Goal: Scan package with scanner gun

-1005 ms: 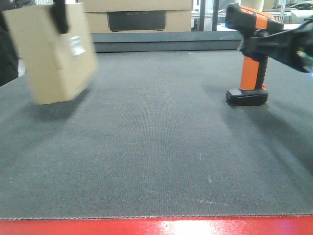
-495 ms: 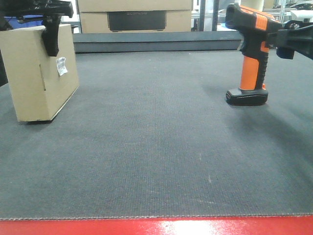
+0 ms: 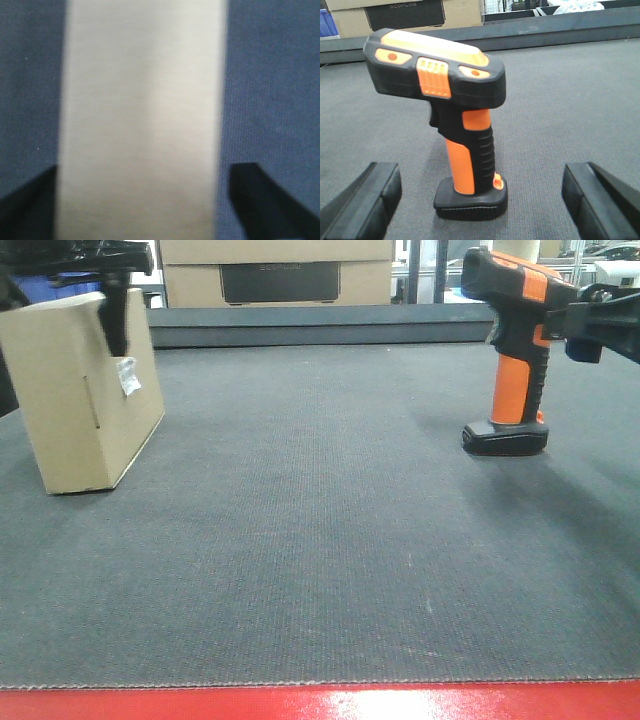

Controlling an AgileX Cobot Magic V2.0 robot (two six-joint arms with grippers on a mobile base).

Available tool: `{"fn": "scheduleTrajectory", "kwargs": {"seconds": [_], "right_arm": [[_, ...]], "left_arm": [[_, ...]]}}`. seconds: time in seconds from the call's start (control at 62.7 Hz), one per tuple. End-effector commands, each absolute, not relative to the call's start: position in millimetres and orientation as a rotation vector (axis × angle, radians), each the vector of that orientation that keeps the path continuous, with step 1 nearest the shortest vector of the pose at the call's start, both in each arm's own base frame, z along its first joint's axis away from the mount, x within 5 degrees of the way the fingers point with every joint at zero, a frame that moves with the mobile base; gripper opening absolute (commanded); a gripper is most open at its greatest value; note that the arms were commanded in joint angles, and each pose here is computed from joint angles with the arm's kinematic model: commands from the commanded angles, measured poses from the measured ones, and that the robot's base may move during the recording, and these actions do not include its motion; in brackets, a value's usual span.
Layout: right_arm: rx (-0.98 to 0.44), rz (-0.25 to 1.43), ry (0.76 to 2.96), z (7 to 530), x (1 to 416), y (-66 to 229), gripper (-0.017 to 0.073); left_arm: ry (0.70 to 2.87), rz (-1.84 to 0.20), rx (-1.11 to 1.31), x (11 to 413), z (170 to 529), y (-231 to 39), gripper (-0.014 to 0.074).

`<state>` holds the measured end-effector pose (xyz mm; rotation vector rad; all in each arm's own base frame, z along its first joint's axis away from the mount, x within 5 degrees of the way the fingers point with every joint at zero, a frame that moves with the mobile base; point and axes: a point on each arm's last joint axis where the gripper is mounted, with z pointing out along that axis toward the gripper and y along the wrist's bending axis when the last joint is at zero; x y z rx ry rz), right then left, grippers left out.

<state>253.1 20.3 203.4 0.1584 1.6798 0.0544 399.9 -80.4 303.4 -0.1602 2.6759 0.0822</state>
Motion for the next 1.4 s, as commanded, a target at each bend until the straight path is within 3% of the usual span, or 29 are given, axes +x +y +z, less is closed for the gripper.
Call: {"fn": "scheduleTrajectory", "kwargs": {"seconds": [0.0,0.144,0.335,0.527,0.638,0.734,0.926,1.053,1.277,1.389], "right_arm": [[0.168,0.05,1.661,206,252,18,0.0561],[0.168,0.051,1.661,206,252,18,0.0561],[0.168,0.051,1.661,206,252,18,0.0561],[0.169,0.072,1.673,215,246,19,0.0561],[0.169,0.098,1.705,223,238,20,0.056],[0.168,0.118,1.705,232,231,20,0.0559],[0.162,0.164,1.687,254,211,20,0.0547],[0.151,0.197,1.72,262,197,20,0.0424],[0.125,0.24,1.75,274,173,21,-0.005],[0.111,0.252,1.759,277,164,21,-0.0131]], "left_arm": [[2.666,0.063,-0.167,401,304,-83,0.0613],[2.64,0.066,-0.157,396,316,-83,0.0598],[2.532,0.13,-0.106,370,360,-82,0.0542],[2.43,0.069,-0.134,330,409,-71,0.0325],[2.384,0.054,-0.139,307,426,-64,0.0242],[2.358,0.04,-0.129,292,426,-60,0.0171],[2.211,-0.018,-0.173,261,417,-39,-0.01],[2.149,-0.036,-0.278,245,402,-14,-0.0111],[2.094,-0.09,-0.257,218,360,2,-0.0111],[2.031,-0.114,-0.186,200,339,-2,-0.0111]]}}
